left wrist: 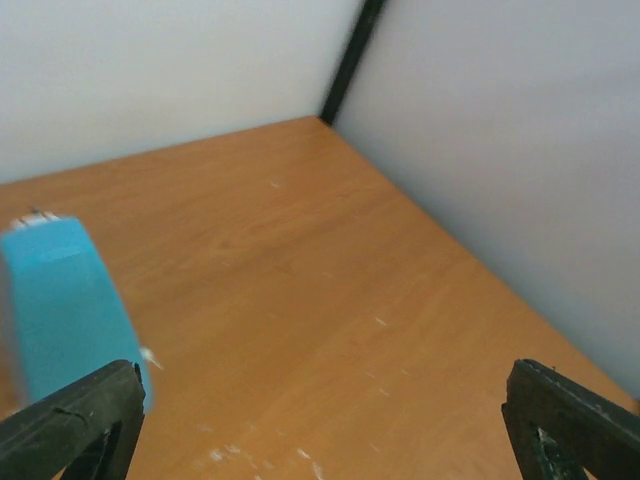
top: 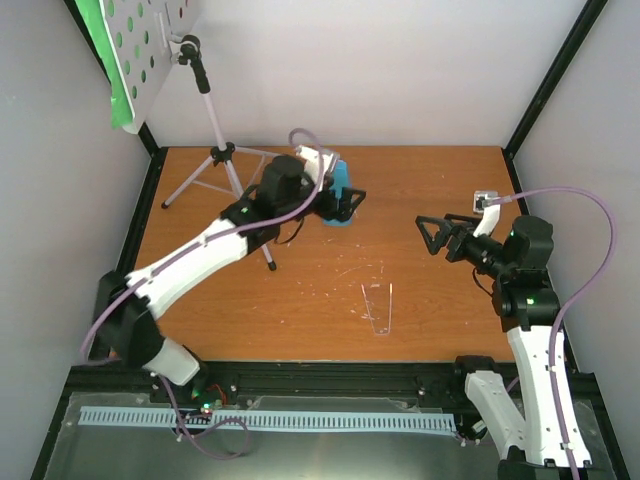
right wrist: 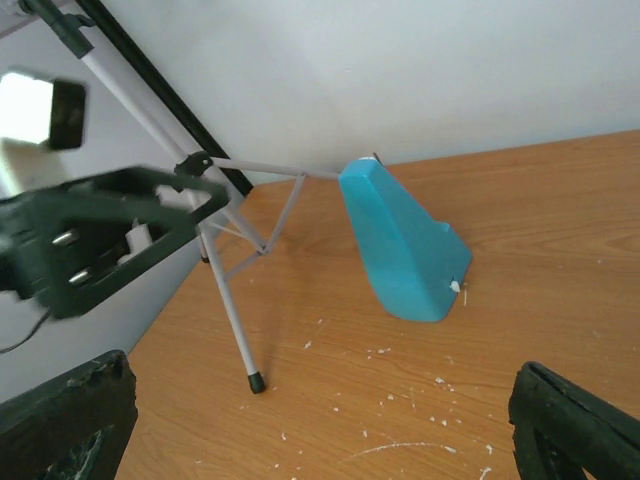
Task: Pack up the instrument practice props
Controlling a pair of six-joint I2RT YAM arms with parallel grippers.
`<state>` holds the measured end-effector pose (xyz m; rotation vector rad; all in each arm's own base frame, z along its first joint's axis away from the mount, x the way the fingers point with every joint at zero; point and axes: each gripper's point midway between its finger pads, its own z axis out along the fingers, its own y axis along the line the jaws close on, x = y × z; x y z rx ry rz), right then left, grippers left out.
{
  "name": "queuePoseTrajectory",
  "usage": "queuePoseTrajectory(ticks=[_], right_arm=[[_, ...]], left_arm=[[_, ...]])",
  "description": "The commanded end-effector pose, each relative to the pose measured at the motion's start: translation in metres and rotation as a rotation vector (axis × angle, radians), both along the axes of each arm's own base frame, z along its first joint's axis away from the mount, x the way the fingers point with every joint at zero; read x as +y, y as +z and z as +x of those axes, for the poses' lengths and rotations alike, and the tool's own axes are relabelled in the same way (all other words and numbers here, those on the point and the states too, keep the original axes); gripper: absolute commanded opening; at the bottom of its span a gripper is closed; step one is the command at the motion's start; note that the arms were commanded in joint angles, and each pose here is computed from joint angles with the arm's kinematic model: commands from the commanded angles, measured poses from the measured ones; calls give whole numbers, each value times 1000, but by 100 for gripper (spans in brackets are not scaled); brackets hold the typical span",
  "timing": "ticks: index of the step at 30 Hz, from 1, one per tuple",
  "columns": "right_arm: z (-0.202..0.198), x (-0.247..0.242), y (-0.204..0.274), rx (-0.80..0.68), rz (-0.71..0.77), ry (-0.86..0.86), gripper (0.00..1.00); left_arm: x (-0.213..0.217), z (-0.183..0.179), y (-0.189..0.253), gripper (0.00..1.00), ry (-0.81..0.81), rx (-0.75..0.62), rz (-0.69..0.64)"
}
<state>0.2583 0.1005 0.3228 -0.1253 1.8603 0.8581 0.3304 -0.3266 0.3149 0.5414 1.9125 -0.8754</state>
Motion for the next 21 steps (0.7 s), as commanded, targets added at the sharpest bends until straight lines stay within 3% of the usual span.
queuePoseTrajectory(ticks=[1, 6, 8, 17, 21], right_arm=[[-1, -4, -2, 18, -27, -26, 100], [-1, -4, -7, 36, -38, -21, 100], [-1, -5, -9, 39, -53, -19, 100], [-2, -1, -17, 56, -54, 7, 100], [-2, -2, -21, 66, -61, 0, 100]], left_arm=[[-1, 72, -24, 99, 222, 18, 148], [11, 141, -68, 100, 378, 197, 258], [11, 159, -75, 99, 402, 204, 281], [4, 186, -96, 99, 420, 197, 328], [-4, 187, -99, 83, 374, 191, 322]])
